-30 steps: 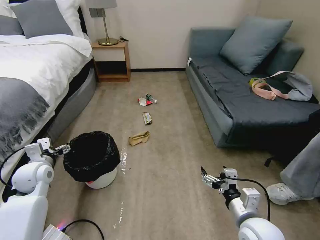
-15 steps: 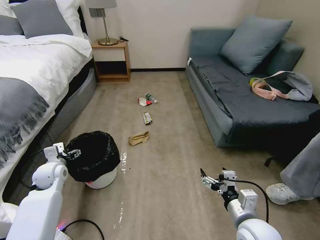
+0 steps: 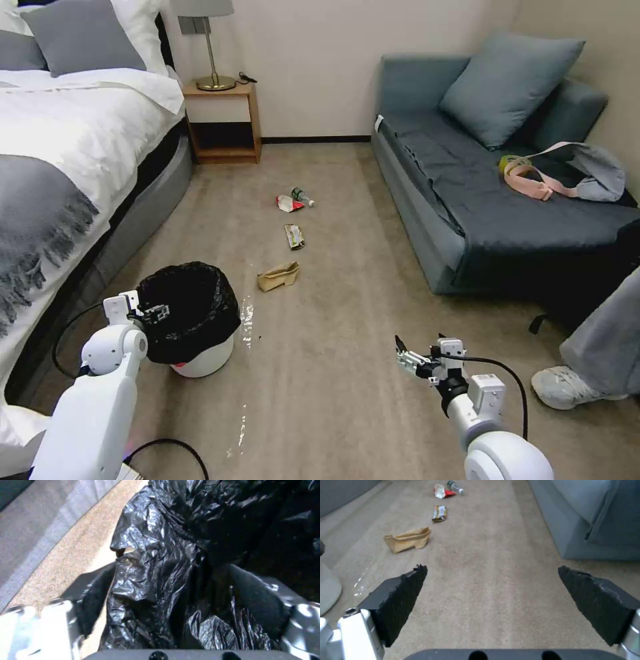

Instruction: Pick up the trash bin, then pick up the garbage on the floor and place it into the trash bin.

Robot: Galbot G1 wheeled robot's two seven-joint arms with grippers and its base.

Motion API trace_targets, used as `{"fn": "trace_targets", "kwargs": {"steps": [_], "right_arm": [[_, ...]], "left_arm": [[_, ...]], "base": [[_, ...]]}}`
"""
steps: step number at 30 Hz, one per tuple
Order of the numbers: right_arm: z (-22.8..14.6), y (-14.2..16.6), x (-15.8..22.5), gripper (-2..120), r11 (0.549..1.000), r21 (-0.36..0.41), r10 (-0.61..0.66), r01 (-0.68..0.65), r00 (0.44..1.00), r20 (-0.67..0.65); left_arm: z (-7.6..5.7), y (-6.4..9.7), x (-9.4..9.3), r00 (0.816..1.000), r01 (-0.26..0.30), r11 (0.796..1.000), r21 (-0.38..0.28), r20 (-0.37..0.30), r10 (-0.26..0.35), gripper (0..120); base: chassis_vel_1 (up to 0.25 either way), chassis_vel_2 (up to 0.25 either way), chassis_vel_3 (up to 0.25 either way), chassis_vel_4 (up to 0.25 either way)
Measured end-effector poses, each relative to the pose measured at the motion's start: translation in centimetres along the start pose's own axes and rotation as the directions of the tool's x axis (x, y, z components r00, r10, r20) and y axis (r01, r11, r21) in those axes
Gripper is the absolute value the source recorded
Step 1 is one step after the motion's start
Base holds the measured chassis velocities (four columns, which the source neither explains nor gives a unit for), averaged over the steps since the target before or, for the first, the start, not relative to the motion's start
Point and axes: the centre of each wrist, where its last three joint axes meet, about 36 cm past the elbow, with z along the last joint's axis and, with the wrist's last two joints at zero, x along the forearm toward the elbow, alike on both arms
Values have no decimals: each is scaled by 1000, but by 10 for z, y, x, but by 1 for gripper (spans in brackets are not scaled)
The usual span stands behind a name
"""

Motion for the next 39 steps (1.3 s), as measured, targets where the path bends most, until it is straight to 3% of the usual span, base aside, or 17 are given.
{"fn": "trace_targets", "kwargs": {"steps": [12,13,15,18,22,35,39], "right_arm": [[3,4,-3,100,1000,-4,-12,12,1000,-12],[3,5,-2,100,1000,-5,-13,13,1000,-13],[4,5,-2,100,1000,-5,-13,13,1000,-14],[4,6,-2,100,1000,-6,-15,14,1000,-17],[5,7,-2,100,1000,-6,-17,17,1000,-19],[6,9,-2,100,999,-11,-32,32,999,-26],[5,10,-1,100,998,-41,-51,50,998,-21]], "left_arm": [[4,5,2,1000,10,1000,9,3,-10,38],[5,7,3,1000,15,1000,2,7,-15,32],[6,7,4,1000,17,1000,-1,10,-17,32],[9,12,8,999,25,999,-33,40,-24,16],[10,13,14,998,28,999,-31,54,-26,10],[9,21,39,991,64,997,-30,120,-60,7],[3,21,59,981,88,995,-50,177,-78,5]], "base": [[0,0,0,0],[0,0,0,0],[0,0,0,0],[0,0,0,0],[0,0,0,0],[0,0,0,0],[0,0,0,0]]}}
